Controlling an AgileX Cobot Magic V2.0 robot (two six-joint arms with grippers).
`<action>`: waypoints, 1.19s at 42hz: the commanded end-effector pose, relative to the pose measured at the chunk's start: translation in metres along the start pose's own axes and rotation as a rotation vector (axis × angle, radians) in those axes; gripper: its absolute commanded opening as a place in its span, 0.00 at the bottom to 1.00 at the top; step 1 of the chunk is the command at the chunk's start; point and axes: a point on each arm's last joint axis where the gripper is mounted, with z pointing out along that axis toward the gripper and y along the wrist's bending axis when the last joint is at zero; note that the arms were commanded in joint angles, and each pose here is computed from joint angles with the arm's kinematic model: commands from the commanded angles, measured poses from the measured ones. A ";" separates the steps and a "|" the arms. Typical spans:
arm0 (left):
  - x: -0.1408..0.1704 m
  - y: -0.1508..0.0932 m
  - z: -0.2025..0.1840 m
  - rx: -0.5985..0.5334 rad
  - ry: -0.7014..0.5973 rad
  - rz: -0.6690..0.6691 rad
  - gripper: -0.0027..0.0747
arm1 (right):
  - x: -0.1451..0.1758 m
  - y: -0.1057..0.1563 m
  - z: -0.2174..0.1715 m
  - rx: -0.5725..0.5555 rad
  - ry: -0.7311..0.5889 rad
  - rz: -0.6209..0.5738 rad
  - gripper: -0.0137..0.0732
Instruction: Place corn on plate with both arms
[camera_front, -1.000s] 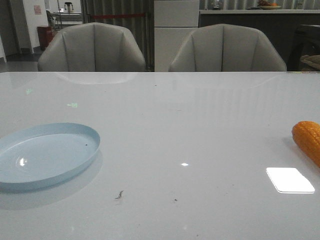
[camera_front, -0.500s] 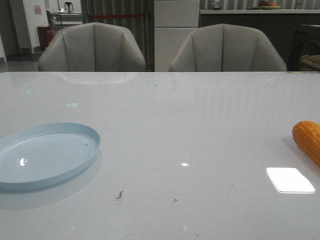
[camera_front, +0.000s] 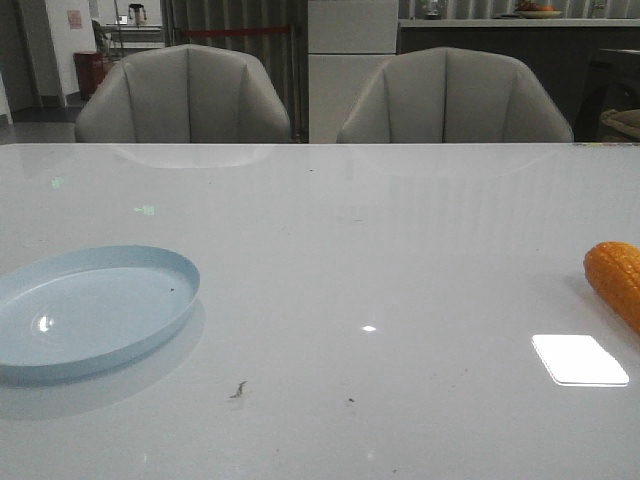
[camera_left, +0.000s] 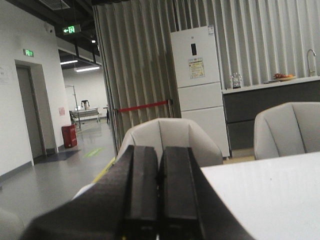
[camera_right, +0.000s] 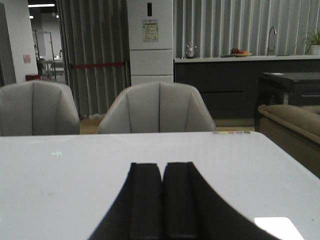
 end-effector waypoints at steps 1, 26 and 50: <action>-0.039 0.007 0.003 -0.027 -0.163 -0.006 0.16 | -0.050 0.003 -0.006 -0.009 -0.225 0.036 0.19; -0.111 0.022 0.127 0.014 0.095 0.000 0.16 | -0.160 0.013 0.078 -0.015 -0.021 0.012 0.19; -0.008 0.003 0.169 0.082 0.722 -0.147 0.44 | -0.075 0.011 0.133 0.001 0.602 0.013 0.62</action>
